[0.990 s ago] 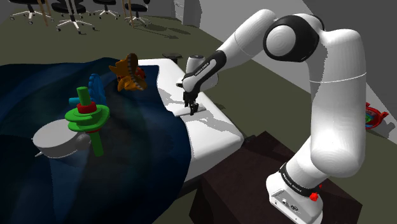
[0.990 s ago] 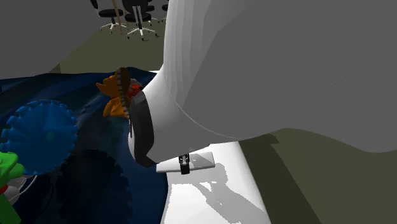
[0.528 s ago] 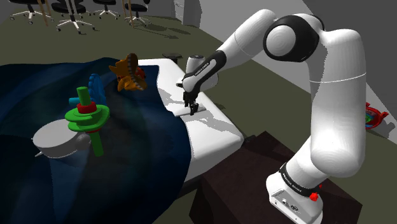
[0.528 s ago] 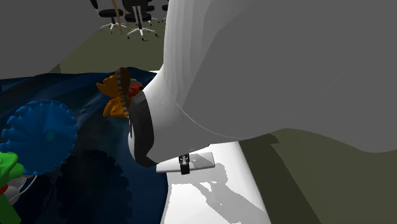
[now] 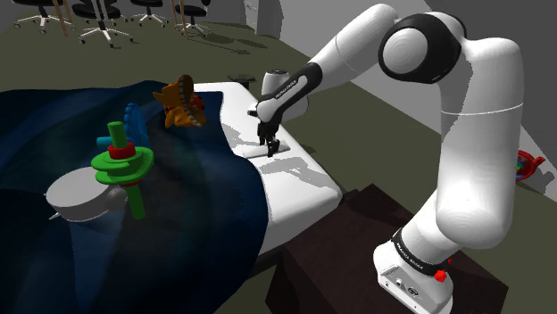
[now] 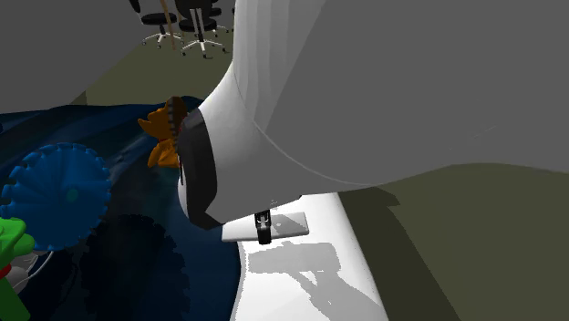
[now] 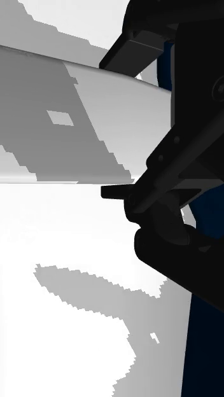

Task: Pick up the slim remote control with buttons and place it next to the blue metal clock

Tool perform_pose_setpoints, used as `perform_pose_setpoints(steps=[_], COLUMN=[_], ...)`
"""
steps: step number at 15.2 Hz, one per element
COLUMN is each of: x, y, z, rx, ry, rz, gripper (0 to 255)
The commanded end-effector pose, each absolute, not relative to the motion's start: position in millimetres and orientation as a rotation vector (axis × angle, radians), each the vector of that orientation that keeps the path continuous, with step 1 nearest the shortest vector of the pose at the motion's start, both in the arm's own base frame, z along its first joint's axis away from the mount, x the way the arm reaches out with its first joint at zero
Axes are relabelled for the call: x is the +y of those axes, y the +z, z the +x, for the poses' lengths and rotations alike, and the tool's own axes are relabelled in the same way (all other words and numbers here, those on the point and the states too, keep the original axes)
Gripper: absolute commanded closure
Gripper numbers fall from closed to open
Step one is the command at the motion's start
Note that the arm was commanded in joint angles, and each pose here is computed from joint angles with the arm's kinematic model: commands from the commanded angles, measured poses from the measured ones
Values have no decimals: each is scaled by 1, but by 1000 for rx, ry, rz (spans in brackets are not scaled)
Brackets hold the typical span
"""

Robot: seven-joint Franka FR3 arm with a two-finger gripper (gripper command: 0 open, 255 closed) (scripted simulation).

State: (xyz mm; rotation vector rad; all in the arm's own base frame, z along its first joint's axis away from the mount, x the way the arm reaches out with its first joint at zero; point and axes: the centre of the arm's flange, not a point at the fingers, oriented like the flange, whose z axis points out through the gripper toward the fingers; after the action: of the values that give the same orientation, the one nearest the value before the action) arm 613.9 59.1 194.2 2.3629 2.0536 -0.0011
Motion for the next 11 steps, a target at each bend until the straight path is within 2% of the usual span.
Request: perform_pose_setpoints(steps=[1,11], x=[59,59], y=[205,257], z=[614,614], rx=[2054,2054], ry=[-1,-1], rz=[2363,2363], gripper=[255,255])
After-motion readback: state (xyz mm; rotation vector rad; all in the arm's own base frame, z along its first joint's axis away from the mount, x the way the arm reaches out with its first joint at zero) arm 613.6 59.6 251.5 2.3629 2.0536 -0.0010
